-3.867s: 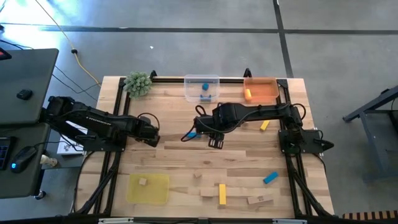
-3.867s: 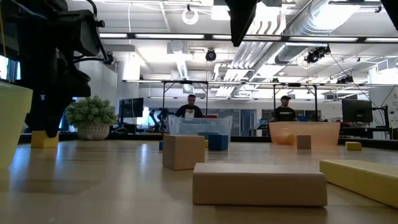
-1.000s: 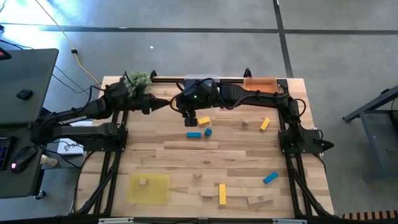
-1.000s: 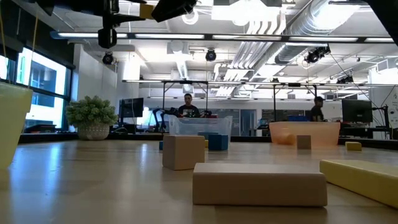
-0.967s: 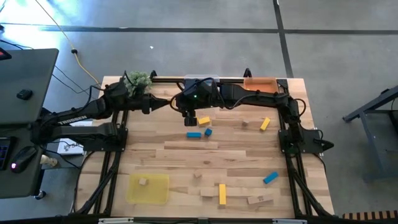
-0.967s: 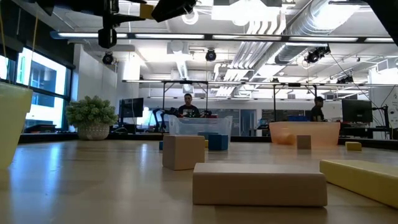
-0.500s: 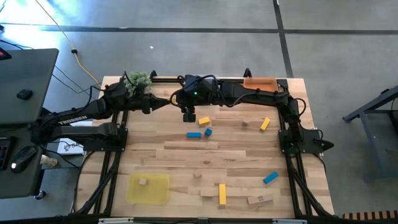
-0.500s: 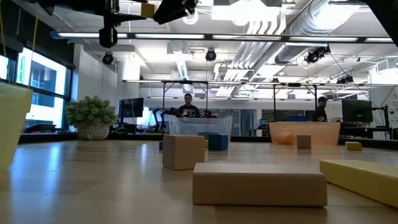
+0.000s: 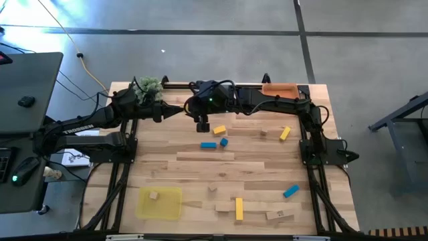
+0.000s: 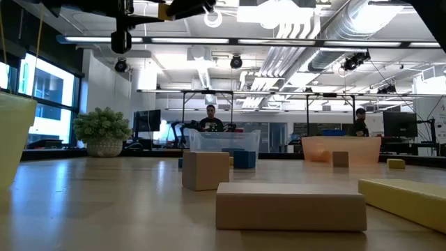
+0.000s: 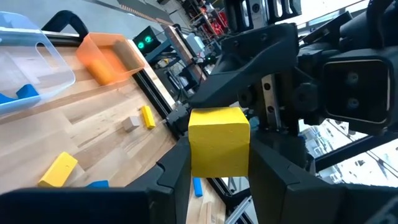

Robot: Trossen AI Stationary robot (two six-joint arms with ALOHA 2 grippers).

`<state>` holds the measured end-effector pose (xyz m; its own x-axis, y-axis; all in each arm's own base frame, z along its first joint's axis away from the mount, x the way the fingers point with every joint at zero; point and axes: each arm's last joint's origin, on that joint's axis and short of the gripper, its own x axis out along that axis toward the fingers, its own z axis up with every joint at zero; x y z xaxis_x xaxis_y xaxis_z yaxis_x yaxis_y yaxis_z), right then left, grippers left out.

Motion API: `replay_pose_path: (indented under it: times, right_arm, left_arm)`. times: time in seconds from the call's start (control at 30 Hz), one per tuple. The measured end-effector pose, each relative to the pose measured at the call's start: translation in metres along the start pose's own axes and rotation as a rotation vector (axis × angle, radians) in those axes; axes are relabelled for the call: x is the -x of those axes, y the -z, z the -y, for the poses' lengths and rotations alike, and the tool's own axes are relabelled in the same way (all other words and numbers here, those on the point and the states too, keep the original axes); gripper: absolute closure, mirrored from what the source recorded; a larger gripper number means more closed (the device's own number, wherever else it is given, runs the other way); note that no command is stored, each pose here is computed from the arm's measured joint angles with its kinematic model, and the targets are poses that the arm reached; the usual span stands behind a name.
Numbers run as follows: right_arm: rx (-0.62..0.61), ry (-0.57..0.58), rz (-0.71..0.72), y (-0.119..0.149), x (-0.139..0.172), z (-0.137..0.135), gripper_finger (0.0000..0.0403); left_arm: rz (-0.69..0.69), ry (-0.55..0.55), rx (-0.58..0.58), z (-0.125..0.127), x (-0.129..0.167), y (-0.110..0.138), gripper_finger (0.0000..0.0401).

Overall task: Sort & place blocks by color
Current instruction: Put the yellow block into the orange bin

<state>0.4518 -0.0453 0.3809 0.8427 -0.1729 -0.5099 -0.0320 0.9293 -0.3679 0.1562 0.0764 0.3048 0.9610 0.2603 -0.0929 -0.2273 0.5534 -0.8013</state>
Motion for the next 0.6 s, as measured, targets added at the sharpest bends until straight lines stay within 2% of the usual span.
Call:
replay_pose_path:
  times: [0.2, 0.43, 0.6]
  right_arm:
    - [-0.004, -0.026, 0.046, -0.0035, 0.0002, 0.0002, 0.0221]
    - [-0.004, -0.019, 0.042, -0.0034, 0.0003, 0.0004, 0.0296]
    - [-0.013, -0.008, 0.036, -0.0039, 0.0005, -0.0014, 0.0296]
  left_arm:
    - [0.002, -0.001, 0.000, 0.0000, 0.0001, -0.0001, 0.0299]
    - [0.004, -0.005, 0.013, -0.0003, 0.0001, 0.0000, 0.0298]
    - [0.004, -0.005, 0.010, -0.0003, 0.0001, -0.0001, 0.0298]
